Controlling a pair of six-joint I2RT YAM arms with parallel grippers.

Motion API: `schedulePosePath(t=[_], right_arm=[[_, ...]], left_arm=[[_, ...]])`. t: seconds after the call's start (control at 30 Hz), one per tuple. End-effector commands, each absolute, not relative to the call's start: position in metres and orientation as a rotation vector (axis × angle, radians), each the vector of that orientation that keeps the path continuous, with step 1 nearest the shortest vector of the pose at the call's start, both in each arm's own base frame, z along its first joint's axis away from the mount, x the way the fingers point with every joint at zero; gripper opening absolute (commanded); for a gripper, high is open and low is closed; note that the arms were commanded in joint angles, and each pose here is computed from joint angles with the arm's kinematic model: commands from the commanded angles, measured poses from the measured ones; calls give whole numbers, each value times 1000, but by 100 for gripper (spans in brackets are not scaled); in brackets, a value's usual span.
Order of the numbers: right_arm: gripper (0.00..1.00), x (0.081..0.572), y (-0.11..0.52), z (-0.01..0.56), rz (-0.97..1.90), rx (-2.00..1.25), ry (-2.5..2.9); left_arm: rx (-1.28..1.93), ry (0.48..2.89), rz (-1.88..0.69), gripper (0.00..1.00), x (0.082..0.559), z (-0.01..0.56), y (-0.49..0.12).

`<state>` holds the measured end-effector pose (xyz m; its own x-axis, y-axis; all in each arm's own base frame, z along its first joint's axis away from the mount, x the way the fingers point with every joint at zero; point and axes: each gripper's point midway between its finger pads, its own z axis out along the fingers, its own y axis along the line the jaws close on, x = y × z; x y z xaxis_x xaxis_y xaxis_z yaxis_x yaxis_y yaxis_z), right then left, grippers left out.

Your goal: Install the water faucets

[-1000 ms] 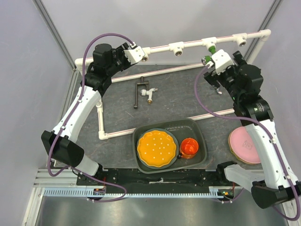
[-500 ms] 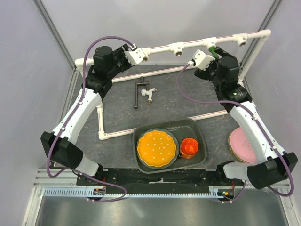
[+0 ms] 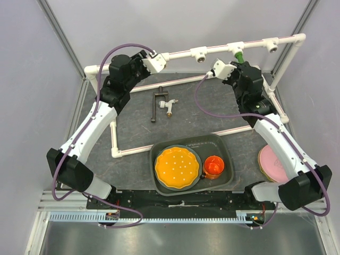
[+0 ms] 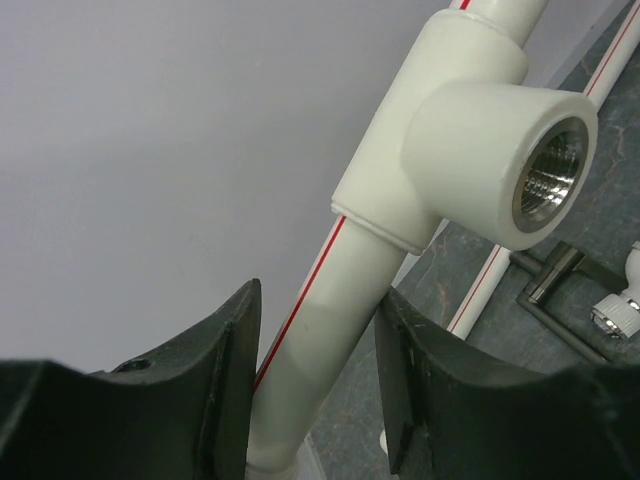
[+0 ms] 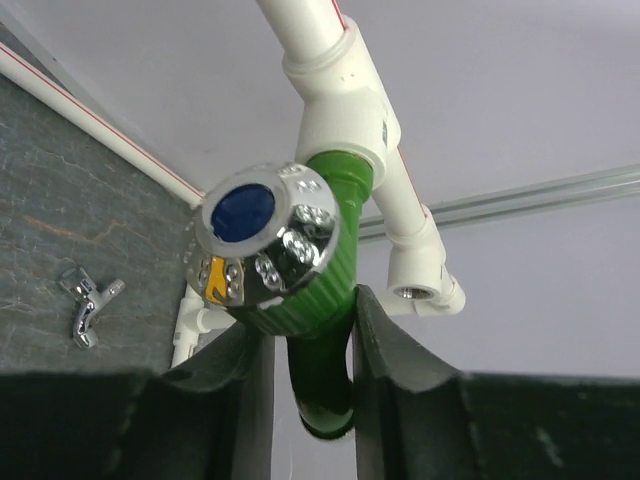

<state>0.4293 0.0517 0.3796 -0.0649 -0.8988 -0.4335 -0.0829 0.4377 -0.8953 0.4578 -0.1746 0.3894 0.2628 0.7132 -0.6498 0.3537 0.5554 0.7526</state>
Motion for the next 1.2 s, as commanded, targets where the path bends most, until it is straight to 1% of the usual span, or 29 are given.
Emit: schedulePosePath(t=[0.0,0.03,0.07,0.13,0.17,0.2,0.3,0.33,0.4,0.43,0.57,0.63,0.7,0.73,0.83,0.87,0.9,0.93,1.03,1.1,1.17], right_arm=[[17,423,57,388,-576,-504,1537],[12,422,57,387,-533,-452,1547],[5,422,61,387,-443,-350,1546],[0,419,66,392,-334,-235,1534],[0,419,66,392,-288,-184,1532],[0,418,70,396,-167,-60,1520],[0,416,76,402,7,82,1500],[0,417,76,405,105,172,1489],[0,417,72,409,203,253,1468],[0,419,62,412,288,363,1442],[0,420,55,414,547,497,1371],[0,419,55,423,566,477,1340],[1,422,60,423,511,376,1390],[4,421,61,424,483,335,1405],[32,411,59,428,358,185,1437],[52,407,55,430,313,155,1440],[62,397,49,431,215,71,1454],[78,392,46,430,167,29,1465],[95,375,28,438,-33,-92,1461],[98,365,22,439,-158,-218,1465],[98,363,23,434,-215,-322,1482]], left_arm=[[1027,1472,210,2,443,350,-188],[1032,1467,211,2,443,350,-190],[1018,1473,237,2,444,351,-186],[1022,1471,250,2,444,349,-187],[1018,1470,260,2,444,350,-186],[1019,1468,262,2,444,350,-187],[1019,1464,269,2,445,349,-188],[1019,1460,275,2,444,350,-187],[1016,1454,281,2,443,352,-188],[1020,1451,285,2,443,351,-188],[1017,1441,292,2,442,354,-188],[1018,1436,291,2,440,354,-189],[1029,1430,287,2,439,354,-193],[1029,1428,286,2,439,354,-194],[1037,1427,285,2,439,351,-196],[1037,1427,285,2,439,351,-196],[1037,1426,285,2,439,352,-196],[1038,1428,285,2,439,350,-196],[1040,1429,281,2,439,350,-197],[1040,1431,282,2,440,349,-197],[1039,1430,282,2,440,349,-197]])
